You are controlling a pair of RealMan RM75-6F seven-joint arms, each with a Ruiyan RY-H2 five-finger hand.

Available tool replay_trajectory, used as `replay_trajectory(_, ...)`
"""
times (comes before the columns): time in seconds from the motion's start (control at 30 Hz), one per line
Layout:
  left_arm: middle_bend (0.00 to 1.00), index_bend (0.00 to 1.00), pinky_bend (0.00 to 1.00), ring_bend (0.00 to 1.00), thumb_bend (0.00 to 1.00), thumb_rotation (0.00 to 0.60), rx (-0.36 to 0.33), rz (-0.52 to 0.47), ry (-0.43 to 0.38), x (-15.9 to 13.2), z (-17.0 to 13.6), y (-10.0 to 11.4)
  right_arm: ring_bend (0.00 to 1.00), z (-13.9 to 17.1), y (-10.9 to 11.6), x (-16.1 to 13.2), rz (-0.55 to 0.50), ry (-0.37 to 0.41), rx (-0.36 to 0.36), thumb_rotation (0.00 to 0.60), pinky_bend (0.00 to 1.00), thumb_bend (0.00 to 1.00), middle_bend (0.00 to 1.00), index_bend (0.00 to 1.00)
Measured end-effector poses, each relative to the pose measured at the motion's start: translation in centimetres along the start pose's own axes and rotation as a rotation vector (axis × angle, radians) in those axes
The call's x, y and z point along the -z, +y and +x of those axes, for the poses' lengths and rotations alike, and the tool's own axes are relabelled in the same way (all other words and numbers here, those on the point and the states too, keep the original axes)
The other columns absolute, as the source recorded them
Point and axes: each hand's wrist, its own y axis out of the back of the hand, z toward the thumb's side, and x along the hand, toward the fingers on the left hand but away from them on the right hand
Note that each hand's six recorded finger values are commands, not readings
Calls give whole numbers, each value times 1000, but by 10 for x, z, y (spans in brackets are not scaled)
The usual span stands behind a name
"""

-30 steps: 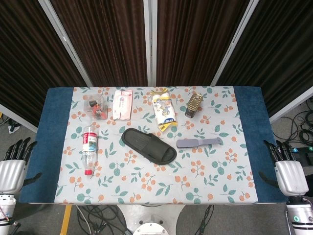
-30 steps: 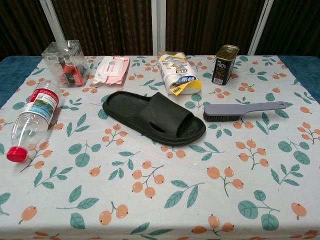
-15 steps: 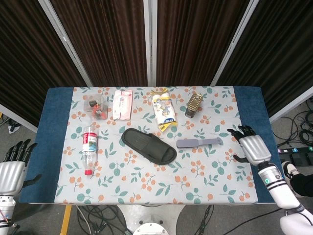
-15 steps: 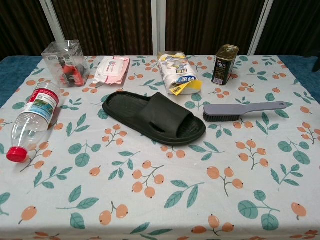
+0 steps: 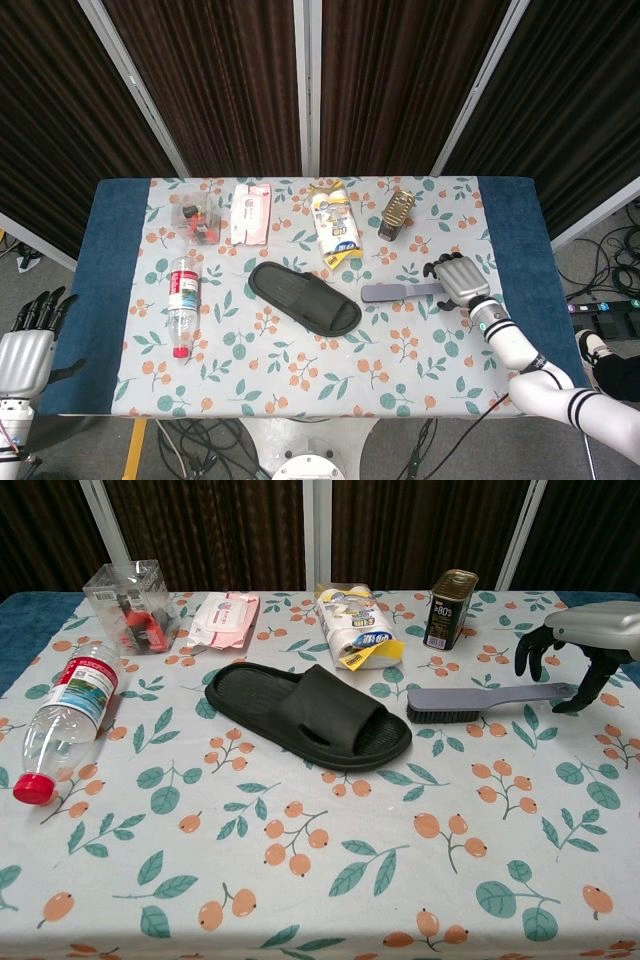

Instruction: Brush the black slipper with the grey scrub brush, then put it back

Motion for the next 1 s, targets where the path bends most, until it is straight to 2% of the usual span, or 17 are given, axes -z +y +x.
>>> replay_trajectory(0.37,163,166,127,53,88,600,14,-7,14,4,-1,-7,274,-18,-8,-12,-7,13,-59,600,285,87,442,404)
replay_trajectory(0.5,162,166,127,53,88,600,15,-10,22,6,-3,-8,340,-20,-10,-17,-30,21,-78,600,385,88,490,443)
replay_trajectory(0.73,162,166,128,52,88,600,18,-13,32,9,-4,-10,413,-21,-15,-19,-70,26,-131,600,498,93,537,494)
replay_trajectory(1.0,160,166,127,53,89,600,21,-18,39,10,-5,-12,568,-25,-14,-23,-116,29,-144,600,719,105,648,596)
